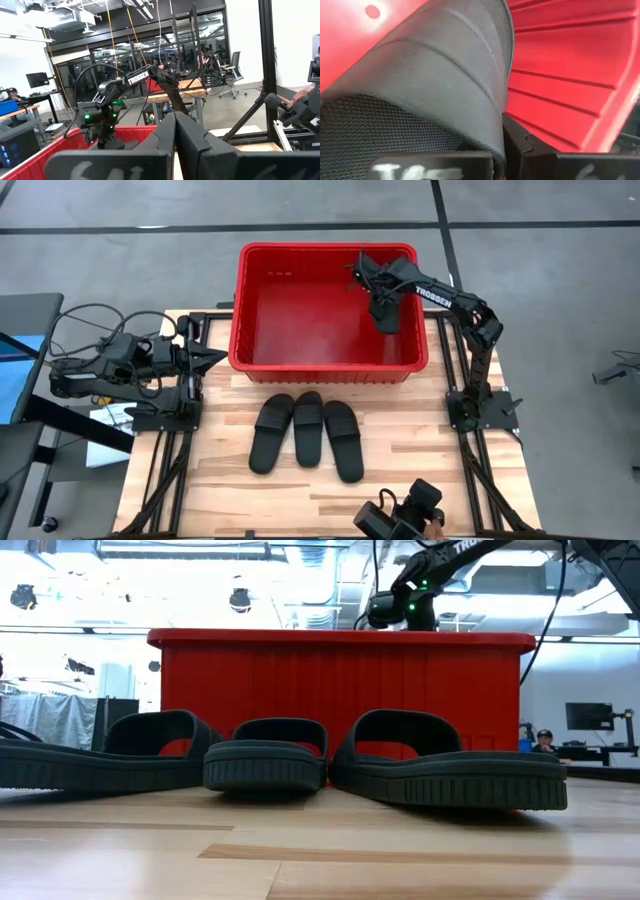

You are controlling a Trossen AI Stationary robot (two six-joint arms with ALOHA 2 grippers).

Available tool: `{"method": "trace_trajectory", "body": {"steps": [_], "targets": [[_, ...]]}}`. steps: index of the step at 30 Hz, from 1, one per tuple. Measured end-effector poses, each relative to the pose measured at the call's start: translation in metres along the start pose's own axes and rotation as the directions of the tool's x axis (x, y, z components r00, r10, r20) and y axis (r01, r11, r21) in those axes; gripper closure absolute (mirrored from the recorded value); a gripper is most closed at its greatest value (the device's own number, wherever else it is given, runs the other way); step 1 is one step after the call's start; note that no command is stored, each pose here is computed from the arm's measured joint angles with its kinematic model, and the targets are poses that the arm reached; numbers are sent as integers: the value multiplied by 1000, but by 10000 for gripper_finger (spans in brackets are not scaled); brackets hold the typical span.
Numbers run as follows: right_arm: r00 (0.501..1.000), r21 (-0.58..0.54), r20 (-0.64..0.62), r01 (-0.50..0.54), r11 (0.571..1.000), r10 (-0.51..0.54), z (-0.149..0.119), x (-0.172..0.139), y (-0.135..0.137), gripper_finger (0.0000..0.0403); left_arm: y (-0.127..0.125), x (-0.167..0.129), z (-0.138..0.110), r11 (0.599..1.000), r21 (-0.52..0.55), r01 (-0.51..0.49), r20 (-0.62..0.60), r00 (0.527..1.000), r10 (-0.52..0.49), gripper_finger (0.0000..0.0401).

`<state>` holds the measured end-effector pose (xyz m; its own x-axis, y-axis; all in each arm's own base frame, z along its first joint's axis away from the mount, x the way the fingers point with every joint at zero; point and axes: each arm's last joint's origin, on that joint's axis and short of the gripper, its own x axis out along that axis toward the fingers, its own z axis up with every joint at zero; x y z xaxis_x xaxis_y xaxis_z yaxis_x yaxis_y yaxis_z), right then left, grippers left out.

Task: Pick and place slides into bin
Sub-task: Put the black slide into the red container

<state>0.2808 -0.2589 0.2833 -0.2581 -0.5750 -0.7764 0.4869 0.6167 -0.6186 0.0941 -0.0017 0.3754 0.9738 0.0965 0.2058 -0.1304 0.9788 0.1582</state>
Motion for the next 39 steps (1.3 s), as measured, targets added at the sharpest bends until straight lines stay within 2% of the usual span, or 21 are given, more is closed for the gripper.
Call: {"method": "trace_trajectory", "body": {"steps": [7,20,24,33,39], "targets": [[1000,16,-5,-2,1000,2,-1,6,7,403,0,0,0,1000,0,0,0,1000,0,401],[994,35,104,11,999,-14,11,-4,17,403,0,0,0,1000,0,0,-1,1000,0,401],[996,7,75,56,998,-56,12,1,20,403,0,0,-1,1000,2,2,-12,1000,-2,401],[997,-55,-6,71,996,-72,17,24,37,403,0,0,-2,1000,2,5,-24,1000,-5,401],[997,-23,29,69,997,-68,22,28,37,403,0,0,-2,1000,-6,5,-24,1000,-5,401]]}}
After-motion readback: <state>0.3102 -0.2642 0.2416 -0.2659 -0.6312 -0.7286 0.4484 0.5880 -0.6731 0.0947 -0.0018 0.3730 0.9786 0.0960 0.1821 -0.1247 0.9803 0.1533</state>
